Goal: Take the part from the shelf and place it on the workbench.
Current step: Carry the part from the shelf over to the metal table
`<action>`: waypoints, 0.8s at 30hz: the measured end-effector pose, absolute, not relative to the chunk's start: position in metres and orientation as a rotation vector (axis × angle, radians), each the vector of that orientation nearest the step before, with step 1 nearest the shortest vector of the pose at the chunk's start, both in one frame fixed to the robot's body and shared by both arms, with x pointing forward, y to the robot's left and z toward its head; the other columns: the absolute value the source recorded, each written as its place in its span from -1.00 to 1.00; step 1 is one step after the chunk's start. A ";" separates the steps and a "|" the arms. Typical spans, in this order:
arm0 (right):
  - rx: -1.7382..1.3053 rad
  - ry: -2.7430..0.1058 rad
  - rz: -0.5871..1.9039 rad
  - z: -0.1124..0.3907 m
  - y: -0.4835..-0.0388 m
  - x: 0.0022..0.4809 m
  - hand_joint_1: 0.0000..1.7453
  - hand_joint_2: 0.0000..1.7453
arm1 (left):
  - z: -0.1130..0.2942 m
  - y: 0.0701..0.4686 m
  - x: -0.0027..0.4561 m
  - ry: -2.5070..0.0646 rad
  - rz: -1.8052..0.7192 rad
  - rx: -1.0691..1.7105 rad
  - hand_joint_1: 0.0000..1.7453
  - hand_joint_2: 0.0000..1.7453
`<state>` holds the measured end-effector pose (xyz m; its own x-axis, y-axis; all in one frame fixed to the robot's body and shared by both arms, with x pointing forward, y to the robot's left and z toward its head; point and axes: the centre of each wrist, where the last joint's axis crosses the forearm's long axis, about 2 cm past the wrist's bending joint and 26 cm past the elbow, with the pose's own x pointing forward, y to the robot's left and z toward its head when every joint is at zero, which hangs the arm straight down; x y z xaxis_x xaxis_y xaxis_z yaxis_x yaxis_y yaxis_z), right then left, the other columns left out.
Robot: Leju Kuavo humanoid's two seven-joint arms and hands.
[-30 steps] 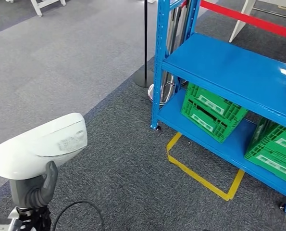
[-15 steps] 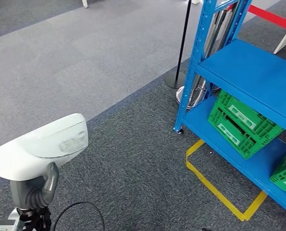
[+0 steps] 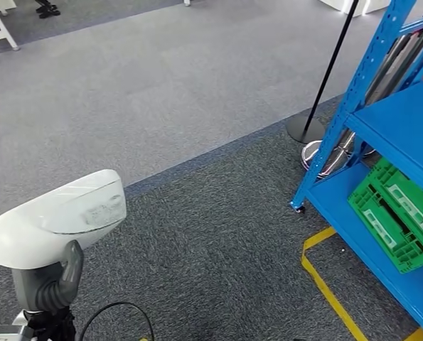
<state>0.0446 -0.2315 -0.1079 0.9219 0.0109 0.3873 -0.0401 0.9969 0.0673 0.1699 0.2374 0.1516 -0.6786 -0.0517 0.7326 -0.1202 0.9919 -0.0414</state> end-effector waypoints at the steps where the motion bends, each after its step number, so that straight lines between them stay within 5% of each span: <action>1: 0.075 -0.399 0.030 -0.108 -0.231 0.045 -1.00 1.00 | 0.151 0.237 0.170 -2.317 0.109 0.120 1.00 1.00; 24: 0.086 -0.406 0.091 -0.107 -0.226 0.050 -1.00 1.00 | 0.152 0.238 0.169 -2.318 0.121 0.123 1.00 1.00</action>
